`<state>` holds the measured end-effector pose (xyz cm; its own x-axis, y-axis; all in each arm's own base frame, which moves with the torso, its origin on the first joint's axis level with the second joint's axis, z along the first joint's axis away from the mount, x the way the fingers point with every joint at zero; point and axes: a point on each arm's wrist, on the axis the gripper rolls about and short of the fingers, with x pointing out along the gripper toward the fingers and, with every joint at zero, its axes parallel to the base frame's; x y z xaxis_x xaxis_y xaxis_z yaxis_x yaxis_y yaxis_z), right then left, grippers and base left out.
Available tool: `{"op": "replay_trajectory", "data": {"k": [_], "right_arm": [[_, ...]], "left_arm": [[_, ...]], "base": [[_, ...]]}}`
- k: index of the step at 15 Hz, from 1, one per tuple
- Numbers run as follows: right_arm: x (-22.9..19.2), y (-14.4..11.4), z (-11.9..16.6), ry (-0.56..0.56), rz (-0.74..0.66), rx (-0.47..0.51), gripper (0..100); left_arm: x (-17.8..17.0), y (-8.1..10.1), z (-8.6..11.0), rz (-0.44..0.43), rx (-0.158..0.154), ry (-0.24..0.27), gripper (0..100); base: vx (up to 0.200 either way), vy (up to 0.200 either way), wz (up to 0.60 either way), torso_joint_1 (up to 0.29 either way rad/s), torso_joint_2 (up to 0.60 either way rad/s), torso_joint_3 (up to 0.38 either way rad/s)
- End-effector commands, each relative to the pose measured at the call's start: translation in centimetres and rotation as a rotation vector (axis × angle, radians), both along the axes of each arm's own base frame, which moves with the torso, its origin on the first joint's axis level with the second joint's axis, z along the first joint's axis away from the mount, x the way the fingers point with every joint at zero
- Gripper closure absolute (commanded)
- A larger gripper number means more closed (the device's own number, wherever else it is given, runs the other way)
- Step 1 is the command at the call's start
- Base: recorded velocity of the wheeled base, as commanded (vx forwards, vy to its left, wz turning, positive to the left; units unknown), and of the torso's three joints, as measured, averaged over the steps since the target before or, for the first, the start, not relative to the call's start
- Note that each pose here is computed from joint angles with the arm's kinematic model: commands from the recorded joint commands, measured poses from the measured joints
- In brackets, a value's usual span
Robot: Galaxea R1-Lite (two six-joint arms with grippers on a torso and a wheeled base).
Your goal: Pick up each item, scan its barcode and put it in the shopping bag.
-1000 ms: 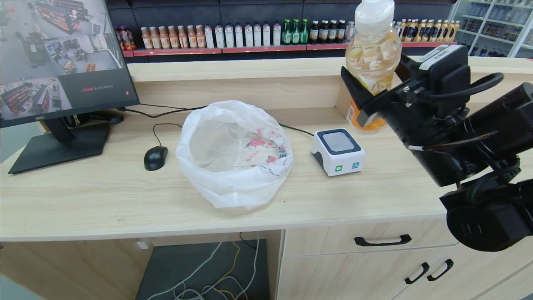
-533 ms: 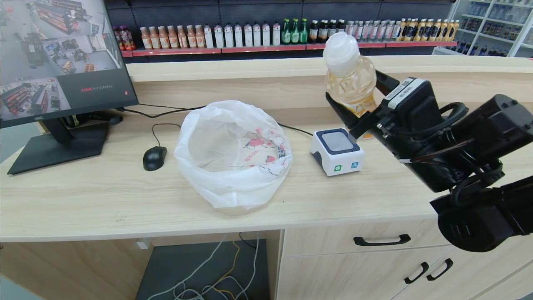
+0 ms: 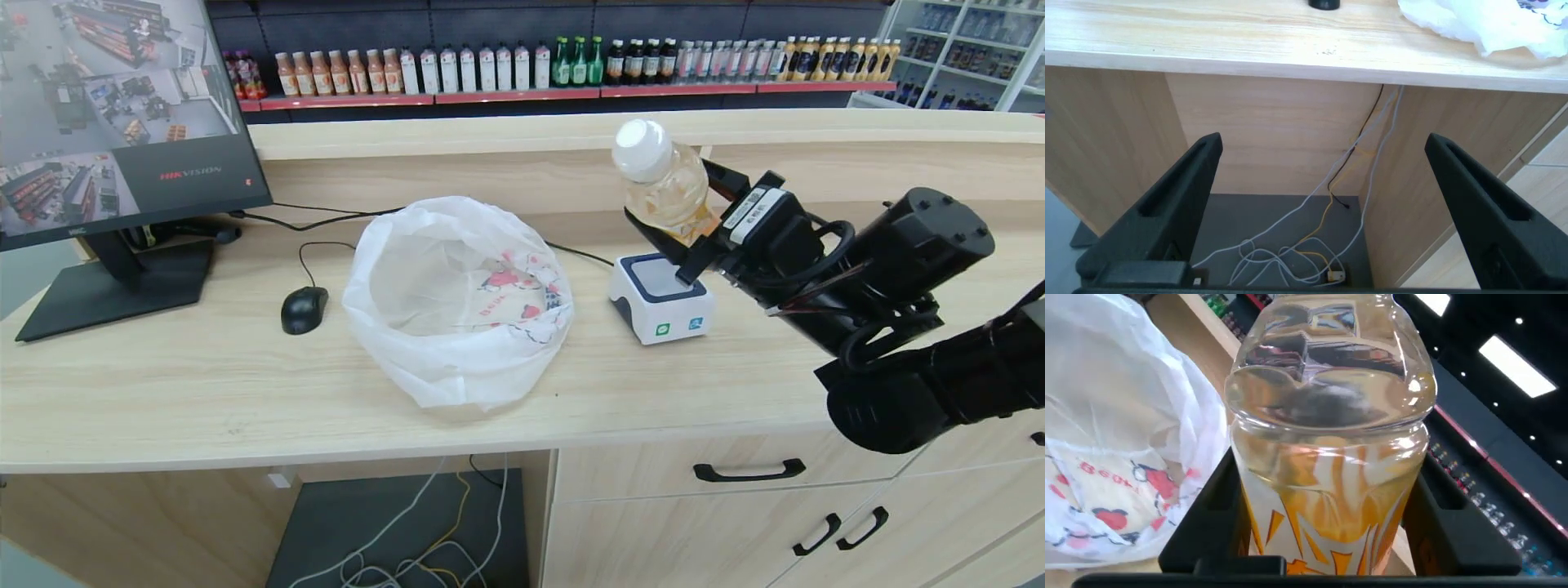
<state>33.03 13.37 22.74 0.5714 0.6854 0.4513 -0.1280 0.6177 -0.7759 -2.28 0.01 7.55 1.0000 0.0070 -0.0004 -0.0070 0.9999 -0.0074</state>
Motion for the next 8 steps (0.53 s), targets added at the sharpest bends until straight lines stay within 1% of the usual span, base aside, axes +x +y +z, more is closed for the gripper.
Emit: {"op": "replay_trajectory", "data": {"k": [1,6,7,8], "right_arm": [[0.7,-0.5,-0.2,-0.005,-0.010,-0.008,100],[1.3,-0.9,-0.8,-0.037,0.024,-0.066,100],[1.5,-0.8,-1.4,-0.048,0.040,-0.096,100],[1.7,-0.7,-1.9,-0.051,0.052,-0.106,100]], "left_arm": [[0.0,0.0,0.0,0.001,0.000,0.000,0],[0.0,0.0,0.0,0.001,0.000,0.000,0],[0.0,0.0,0.0,0.001,0.000,0.000,0],[0.0,0.0,0.0,0.001,0.000,0.000,0]], "base": [[0.000,0.000,0.00,0.000,0.00,0.000],[0.000,0.000,0.00,0.000,0.00,0.000],[0.000,0.000,0.00,0.000,0.00,0.000],[0.000,0.000,0.00,0.000,0.00,0.000]]}}
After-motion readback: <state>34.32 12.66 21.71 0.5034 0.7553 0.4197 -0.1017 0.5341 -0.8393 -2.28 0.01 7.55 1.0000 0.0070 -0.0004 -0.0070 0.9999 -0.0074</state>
